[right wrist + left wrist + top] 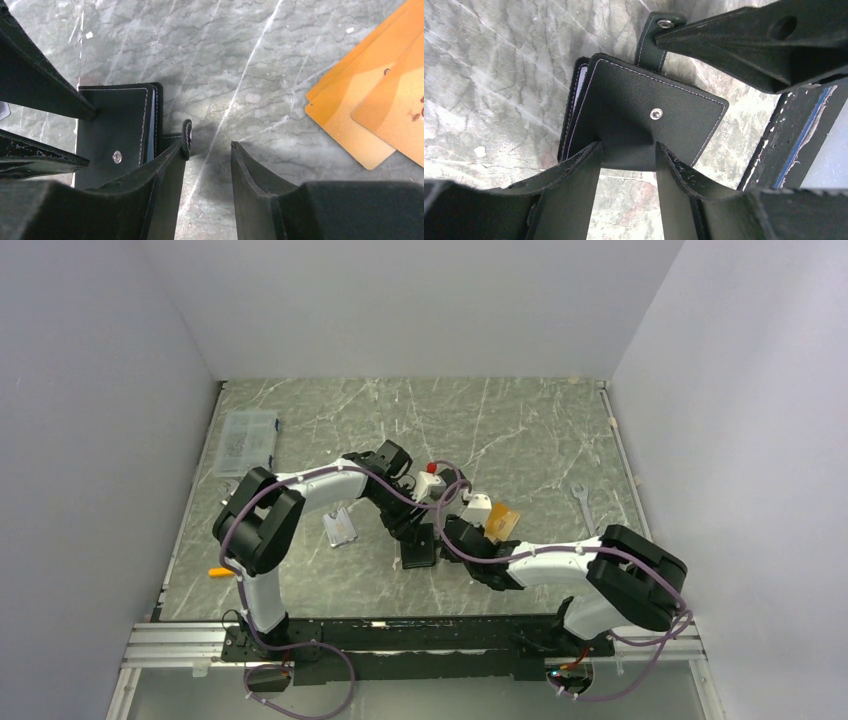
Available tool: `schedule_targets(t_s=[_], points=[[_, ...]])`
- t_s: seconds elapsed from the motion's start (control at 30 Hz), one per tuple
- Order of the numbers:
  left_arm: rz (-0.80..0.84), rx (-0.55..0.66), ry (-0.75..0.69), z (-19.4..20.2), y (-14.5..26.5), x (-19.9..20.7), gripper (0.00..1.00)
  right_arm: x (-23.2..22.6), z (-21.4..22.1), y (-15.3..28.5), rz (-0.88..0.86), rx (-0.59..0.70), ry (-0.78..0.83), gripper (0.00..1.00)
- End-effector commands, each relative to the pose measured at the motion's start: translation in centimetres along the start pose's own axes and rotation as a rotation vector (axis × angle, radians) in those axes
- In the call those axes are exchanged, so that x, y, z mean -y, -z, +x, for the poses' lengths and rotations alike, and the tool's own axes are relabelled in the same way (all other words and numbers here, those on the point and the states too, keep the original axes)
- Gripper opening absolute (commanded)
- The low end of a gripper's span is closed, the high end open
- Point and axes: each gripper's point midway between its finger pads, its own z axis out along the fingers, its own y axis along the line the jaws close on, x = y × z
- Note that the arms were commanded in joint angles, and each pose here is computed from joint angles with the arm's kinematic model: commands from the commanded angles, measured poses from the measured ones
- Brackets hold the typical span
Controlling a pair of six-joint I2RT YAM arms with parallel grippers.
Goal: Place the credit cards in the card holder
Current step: Close the arm.
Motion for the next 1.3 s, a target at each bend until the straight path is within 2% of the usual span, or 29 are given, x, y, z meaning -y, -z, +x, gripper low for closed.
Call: schedule_targets(t_s=[0.0,0.17,0.23,0.27,0.3,0.33,0.53,0.63,0.7,0.8,0.9,0.97,1.0,1.03,1.1,1.13,1.17,1.2,1.27], points=[[-0.097,-0.081,-0.010,2.1,0.2,-1.6,0.52,0.7,-0.9,0.6,0.019,0.043,-0.067,0.39],[-0.221,-0.030,-0.062,-0.5,3.2,-2.5,0.55,0.9,-1.1,1.1,-0.016,0.027,-0.105,0.40],[-0.304,-0.015,-0.070,-1.9,5.4,-3.0,0.57,1.1,-1.3,1.2,-0.026,0.016,-0.130,0.52],[-0.361,-0.001,-0.089,-2.7,6.9,-3.4,0.70,1.1,-1.5,1.4,-0.043,0.013,-0.136,0.60],[-0.410,0.024,-0.116,-3.7,8.6,-3.5,0.96,1.1,-1.7,1.6,-0.048,0.014,-0.142,0.63],[-0.459,0.039,-0.142,-4.2,10.1,-3.6,0.99,1.1,-1.9,1.7,-0.053,0.012,-0.146,0.66],[-0.715,0.106,-0.304,-7.0,19.1,-3.3,0.99,0.2,-3.8,2.7,-0.149,0.006,-0.181,0.72],[-0.892,0.130,-0.245,-7.0,24.1,-4.6,1.00,-0.3,-4.8,3.6,-0.201,0.021,-0.187,0.76],[-0.861,0.109,-0.146,-5.4,25.6,-5.8,0.99,-0.4,-5.3,3.9,-0.215,0.019,-0.189,0.78],[-0.601,-0.042,-0.016,-1.3,24.5,-5.7,0.75,-0.6,-5.8,4.2,-0.238,0.014,-0.180,0.80],[-0.461,-0.056,0.013,-0.2,23.2,-5.0,0.70,-0.4,-6.1,4.0,-0.239,-0.008,-0.175,0.84],[-0.514,0.018,-0.040,-1.3,23.8,-4.7,0.64,-0.1,-5.4,3.7,-0.260,-0.088,-0.237,0.94],[-0.579,0.055,-0.070,-1.8,24.4,-4.8,0.51,0.4,-4.8,3.5,-0.266,-0.140,-0.293,0.99],[-0.659,0.094,-0.105,-2.5,25.2,-5.0,0.42,0.8,-4.0,3.4,-0.297,-0.203,-0.362,1.00],[-0.780,0.127,-0.107,-2.3,26.6,-5.8,0.42,1.3,-3.0,3.6,-0.344,-0.300,-0.466,1.00],[-0.832,0.117,-0.055,-1.4,26.9,-7.0,0.41,1.7,-2.9,3.9,-0.336,-0.322,-0.467,1.00],[-0.790,0.084,-0.034,-0.5,26.1,-7.3,0.36,1.7,-3.2,4.3,-0.327,-0.316,-0.442,1.00],[-0.713,0.041,-0.015,0.5,25.0,-7.0,0.25,1.8,-3.4,4.9,-0.314,-0.308,-0.417,1.00],[-0.557,-0.021,0.020,1.4,22.7,-5.9,0.16,1.7,-4.2,6.1,-0.316,-0.268,-0.388,1.00]])
